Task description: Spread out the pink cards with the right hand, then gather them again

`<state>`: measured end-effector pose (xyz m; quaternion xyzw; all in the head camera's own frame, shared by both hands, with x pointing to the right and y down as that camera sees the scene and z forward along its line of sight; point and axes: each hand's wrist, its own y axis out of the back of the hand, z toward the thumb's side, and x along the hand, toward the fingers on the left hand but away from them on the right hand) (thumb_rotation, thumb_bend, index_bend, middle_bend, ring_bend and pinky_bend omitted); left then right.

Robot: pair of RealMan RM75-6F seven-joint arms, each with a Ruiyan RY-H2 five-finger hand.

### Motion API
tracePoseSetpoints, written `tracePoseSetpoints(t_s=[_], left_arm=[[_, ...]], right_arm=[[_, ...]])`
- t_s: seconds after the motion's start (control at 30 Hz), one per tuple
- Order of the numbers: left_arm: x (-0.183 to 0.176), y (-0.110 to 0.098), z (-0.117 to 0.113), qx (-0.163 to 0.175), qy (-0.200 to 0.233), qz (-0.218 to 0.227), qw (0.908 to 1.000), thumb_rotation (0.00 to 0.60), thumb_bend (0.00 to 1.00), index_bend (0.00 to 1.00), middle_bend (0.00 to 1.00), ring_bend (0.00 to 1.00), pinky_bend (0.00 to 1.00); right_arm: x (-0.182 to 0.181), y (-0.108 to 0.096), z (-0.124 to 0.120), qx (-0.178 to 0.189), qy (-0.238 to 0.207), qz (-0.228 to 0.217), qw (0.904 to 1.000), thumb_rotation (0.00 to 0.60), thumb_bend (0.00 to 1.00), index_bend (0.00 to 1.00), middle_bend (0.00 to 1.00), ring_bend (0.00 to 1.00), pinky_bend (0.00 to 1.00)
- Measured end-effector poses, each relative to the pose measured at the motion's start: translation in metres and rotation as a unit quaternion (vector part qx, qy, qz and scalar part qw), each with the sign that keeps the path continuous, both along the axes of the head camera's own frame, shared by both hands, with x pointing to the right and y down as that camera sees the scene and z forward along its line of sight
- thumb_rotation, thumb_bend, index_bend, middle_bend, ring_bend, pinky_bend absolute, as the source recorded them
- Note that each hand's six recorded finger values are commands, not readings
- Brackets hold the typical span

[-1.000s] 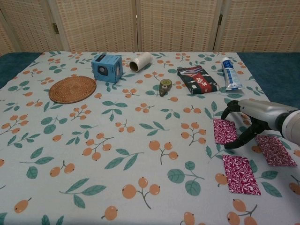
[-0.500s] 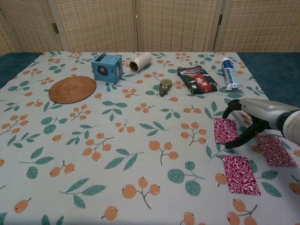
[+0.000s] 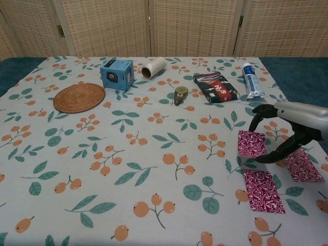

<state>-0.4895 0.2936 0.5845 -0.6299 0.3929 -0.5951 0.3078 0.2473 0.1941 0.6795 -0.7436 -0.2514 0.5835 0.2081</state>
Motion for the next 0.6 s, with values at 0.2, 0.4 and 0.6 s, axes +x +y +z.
tracePoseSetpoints(t_s=[0.2, 0.4, 0.6], left_arm=[[0.002, 0.0, 0.0, 0.001, 0.002, 0.003, 1.0, 0.6, 0.22, 0.21, 0.05, 0.12, 0.0], [0.0, 0.002, -0.002, 0.002, 0.001, 0.0, 1.0, 0.6, 0.22, 0.21, 0.05, 0.12, 0.0], [0.0, 0.005, -0.004, 0.002, 0.0, -0.003, 1.0, 0.6, 0.22, 0.21, 0.05, 0.12, 0.0]], right_arm=[[0.004, 0.029, -0.011, -0.019, -0.014, -0.03, 0.9993, 0.486, 0.21, 0.31, 0.08, 0.0, 0.0], [0.007, 0.047, -0.011, -0.033, -0.021, -0.06, 0.9974, 0.483, 0.21, 0.31, 0.08, 0.0, 0.0], [0.009, 0.052, -0.003, -0.04, -0.021, -0.087, 0.9952, 0.483, 0.21, 0.31, 0.08, 0.0, 0.0]])
